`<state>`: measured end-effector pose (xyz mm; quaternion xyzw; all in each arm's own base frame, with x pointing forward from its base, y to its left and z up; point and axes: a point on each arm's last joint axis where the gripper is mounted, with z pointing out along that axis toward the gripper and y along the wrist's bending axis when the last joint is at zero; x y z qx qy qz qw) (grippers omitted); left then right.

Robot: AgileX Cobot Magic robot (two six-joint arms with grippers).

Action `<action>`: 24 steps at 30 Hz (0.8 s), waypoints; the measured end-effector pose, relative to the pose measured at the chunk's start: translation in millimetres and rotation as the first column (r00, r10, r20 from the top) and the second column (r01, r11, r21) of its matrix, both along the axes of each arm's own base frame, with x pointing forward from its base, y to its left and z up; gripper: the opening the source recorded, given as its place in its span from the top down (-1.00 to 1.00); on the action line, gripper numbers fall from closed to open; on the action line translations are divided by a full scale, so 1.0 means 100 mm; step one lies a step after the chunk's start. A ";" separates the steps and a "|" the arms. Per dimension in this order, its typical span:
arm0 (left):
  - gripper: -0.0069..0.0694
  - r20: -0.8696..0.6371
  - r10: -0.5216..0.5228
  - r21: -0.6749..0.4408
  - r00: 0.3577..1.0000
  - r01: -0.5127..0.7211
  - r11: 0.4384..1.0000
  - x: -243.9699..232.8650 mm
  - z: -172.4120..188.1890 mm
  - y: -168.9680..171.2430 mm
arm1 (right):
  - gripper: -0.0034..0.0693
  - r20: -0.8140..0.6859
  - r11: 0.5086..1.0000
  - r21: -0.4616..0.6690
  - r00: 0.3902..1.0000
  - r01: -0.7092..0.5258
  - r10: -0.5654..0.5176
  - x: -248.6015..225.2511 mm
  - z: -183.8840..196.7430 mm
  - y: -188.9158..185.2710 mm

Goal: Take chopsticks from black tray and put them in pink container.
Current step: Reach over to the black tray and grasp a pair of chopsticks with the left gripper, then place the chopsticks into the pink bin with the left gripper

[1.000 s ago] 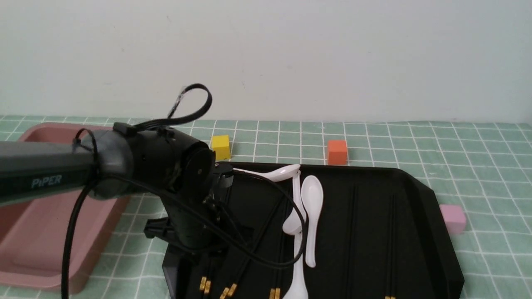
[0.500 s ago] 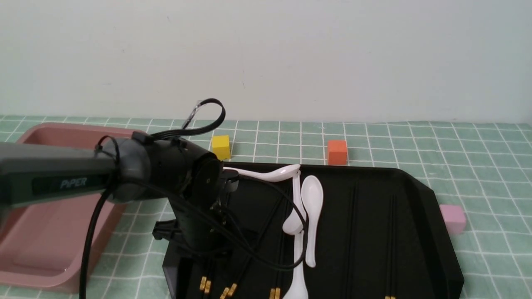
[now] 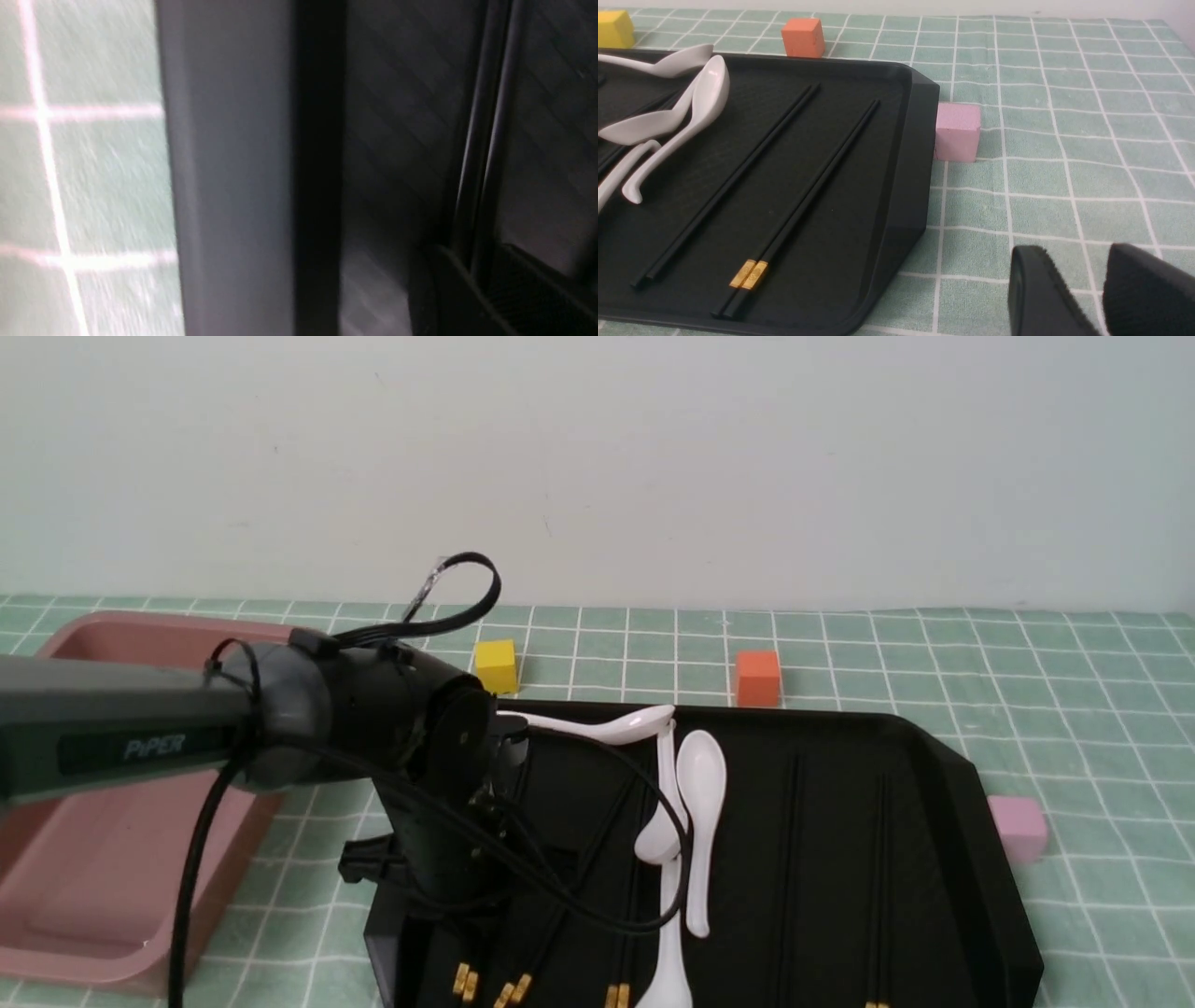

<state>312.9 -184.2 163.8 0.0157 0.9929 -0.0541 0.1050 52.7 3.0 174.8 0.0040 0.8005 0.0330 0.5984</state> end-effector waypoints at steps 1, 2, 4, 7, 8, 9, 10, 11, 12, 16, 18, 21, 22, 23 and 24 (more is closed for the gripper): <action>0.52 0.012 0.004 -0.014 1.000 -0.004 1.000 -0.02 0.08 0.01 | 0.25 0.000 1.000 0.000 1.000 0.000 0.000 0.00 0.00 0.00; 0.52 0.031 0.010 -0.034 0.999 -0.009 0.999 -0.04 0.21 0.01 | 0.25 0.000 1.000 0.000 1.000 0.000 0.000 0.00 0.00 0.00; 0.52 0.088 0.021 -0.076 0.996 -0.015 0.997 -0.09 0.55 0.05 | 0.25 0.000 1.000 0.000 1.000 0.000 0.000 0.00 0.00 0.00; 0.52 0.166 0.056 -0.129 0.984 -0.035 0.991 -0.13 1.03 0.17 | 0.25 0.000 1.000 0.000 1.000 0.000 0.000 0.00 0.00 0.00; 0.52 0.205 0.087 -0.149 0.975 -0.056 0.987 -0.14 1.25 0.30 | 0.25 0.000 1.000 0.000 1.000 0.000 0.000 0.00 0.00 0.00; 0.52 0.231 0.107 -0.151 0.967 -0.073 0.986 -0.14 1.39 0.41 | 0.25 0.000 1.000 0.000 1.000 0.000 0.000 0.00 0.00 0.00; 0.52 0.241 0.115 -0.153 0.964 -0.079 0.985 -0.15 1.46 0.47 | 0.25 0.000 1.000 0.000 1.000 0.000 0.000 0.00 0.00 0.00; 0.52 0.248 0.128 -0.146 0.960 -0.094 0.985 -0.14 1.50 0.55 | 0.25 0.000 1.000 0.000 1.000 0.000 0.000 0.00 0.00 0.00; 0.52 0.264 0.173 -0.120 0.949 -0.146 0.982 -0.13 1.61 0.83 | 0.25 0.000 1.000 0.000 1.000 0.000 0.000 0.00 0.00 0.00; 0.52 0.237 0.277 -0.047 0.931 -0.273 0.961 -0.06 1.60 1.39 | 0.25 0.000 1.000 0.000 1.000 0.000 0.000 0.00 0.00 0.00; 0.52 0.220 0.336 -0.016 0.916 -0.341 0.940 0.00 1.48 1.68 | 0.25 0.000 1.000 0.000 1.000 0.000 0.000 0.00 0.00 0.00; 0.52 0.212 0.386 0.014 0.898 -0.398 0.917 0.12 1.30 1.93 | 0.25 0.000 1.000 0.000 1.000 0.000 0.000 0.00 0.00 0.00; 0.52 0.215 0.401 0.026 0.891 -0.415 0.909 0.17 1.22 2.02 | 0.25 0.000 1.000 0.000 1.000 0.000 0.000 0.00 0.00 0.00; 0.52 0.218 0.412 0.037 0.885 -0.430 0.902 0.21 1.16 2.10 | 0.25 0.000 1.000 0.000 1.000 0.000 0.000 0.00 0.00 0.00; 0.52 0.221 0.416 0.053 0.882 -0.437 0.898 0.26 1.09 2.17 | 0.25 0.000 1.000 0.000 1.000 0.000 0.000 0.00 0.00 0.00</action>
